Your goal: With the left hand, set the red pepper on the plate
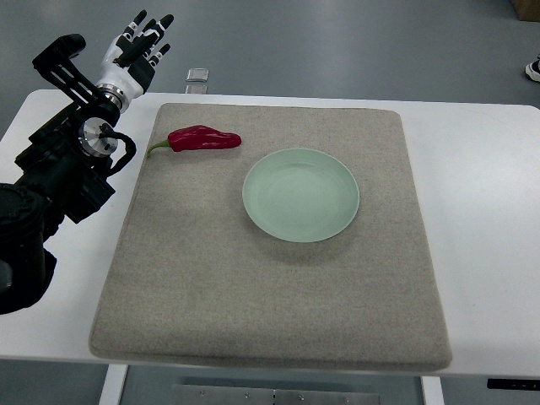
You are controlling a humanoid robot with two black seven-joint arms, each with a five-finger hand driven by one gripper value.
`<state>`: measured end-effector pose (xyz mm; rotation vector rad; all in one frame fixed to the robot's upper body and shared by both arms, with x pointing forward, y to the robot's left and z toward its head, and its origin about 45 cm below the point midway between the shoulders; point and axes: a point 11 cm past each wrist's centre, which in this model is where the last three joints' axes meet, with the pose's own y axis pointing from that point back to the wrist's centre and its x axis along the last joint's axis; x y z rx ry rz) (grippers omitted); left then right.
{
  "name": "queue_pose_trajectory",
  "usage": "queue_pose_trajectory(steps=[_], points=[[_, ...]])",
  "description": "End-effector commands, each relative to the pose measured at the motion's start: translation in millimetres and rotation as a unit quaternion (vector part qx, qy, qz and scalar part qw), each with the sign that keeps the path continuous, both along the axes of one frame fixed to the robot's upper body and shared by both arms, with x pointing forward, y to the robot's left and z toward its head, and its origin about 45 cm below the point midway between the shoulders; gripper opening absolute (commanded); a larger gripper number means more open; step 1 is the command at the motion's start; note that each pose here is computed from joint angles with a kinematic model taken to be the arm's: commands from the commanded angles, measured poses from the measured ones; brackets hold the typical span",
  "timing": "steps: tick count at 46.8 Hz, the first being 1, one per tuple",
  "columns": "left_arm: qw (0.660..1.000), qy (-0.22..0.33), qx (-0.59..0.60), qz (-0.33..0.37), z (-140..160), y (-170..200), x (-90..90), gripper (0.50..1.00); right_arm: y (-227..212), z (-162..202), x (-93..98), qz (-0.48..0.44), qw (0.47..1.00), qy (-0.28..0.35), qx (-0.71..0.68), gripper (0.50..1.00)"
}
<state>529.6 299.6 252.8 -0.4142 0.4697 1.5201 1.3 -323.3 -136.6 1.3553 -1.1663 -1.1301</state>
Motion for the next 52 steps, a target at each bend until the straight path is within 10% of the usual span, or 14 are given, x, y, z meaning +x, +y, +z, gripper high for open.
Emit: queue_pose_trajectory(steps=[1, 52], points=[[1.0, 0.002, 0.001, 0.0, -2, 0, -0.6, 0.99, 0, 0, 0.1, 0.0, 1.0, 0.0, 0.0, 0.932], [0.997, 0.017, 0.059, -0.049, -4, -20, 1.0, 0.988, 0, 0, 0.0, 0.0, 1.0, 0.0, 0.0, 0.932]])
